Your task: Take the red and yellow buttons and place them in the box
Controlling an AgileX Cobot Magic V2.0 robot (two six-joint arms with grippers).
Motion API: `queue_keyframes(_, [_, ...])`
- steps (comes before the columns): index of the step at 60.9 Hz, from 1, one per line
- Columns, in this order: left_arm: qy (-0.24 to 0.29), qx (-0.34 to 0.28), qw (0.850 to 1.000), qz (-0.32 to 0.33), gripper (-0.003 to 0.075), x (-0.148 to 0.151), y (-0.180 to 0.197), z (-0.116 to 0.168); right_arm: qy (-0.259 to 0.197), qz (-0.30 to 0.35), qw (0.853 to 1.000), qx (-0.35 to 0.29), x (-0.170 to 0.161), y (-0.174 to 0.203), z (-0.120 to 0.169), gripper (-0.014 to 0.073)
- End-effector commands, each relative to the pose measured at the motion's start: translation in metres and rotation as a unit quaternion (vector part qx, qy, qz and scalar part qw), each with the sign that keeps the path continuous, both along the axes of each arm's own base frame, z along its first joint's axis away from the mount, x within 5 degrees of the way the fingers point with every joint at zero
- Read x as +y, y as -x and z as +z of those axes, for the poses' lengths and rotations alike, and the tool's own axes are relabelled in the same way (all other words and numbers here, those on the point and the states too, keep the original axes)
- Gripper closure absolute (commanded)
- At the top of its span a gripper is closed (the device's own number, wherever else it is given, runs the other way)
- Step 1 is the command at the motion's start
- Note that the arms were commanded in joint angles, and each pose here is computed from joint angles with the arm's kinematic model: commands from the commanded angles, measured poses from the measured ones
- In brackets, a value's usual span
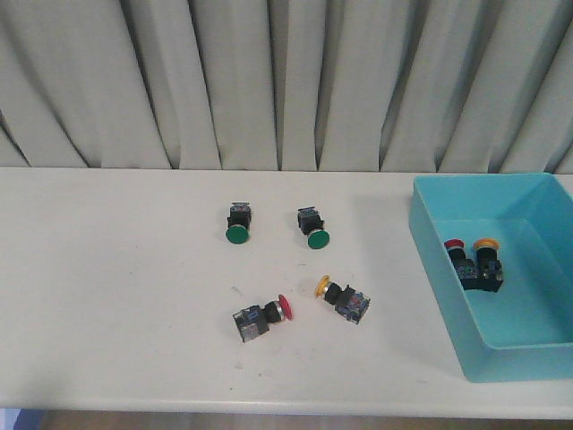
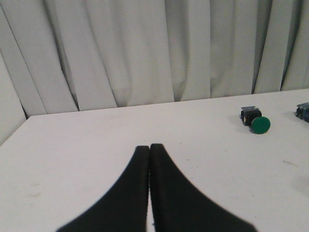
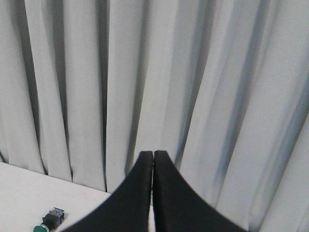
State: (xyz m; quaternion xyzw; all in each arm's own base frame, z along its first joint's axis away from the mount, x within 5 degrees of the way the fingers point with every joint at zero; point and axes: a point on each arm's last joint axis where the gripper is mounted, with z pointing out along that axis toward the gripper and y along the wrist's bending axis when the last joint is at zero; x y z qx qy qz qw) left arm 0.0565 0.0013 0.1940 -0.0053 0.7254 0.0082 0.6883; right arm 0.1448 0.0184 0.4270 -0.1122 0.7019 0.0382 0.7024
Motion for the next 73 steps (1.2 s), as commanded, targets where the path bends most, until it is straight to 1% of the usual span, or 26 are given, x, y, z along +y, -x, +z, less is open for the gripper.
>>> queue_keyframes(1, [0.017, -0.021, 1.0, -0.009, 0.0727, -0.0012, -0.001, -0.0095, -0.013, -0.018, 0.999, -0.035, -0.0033, 0.0017, 0.0123, 0.0603])
queue_keyframes(14, [-0.008, -0.014, 0.999, -0.033, 0.0727, -0.0038, -0.0009, -0.011, -0.013, -0.018, 0.999, -0.035, -0.0033, 0.0017, 0.0123, 0.0603])
queue_keyframes(23, [0.006, -0.006, 0.999, -0.033, 0.0727, -0.004, -0.0009, -0.0123, -0.013, -0.018, 0.999, -0.035, -0.0033, 0.0017, 0.0123, 0.0603])
queue_keyframes(73, [0.005, -0.008, 0.999, -0.033, 0.0727, -0.004, -0.0008, -0.0113, -0.013, -0.018, 0.999, -0.035, -0.0033, 0.0017, 0.0123, 0.0603])
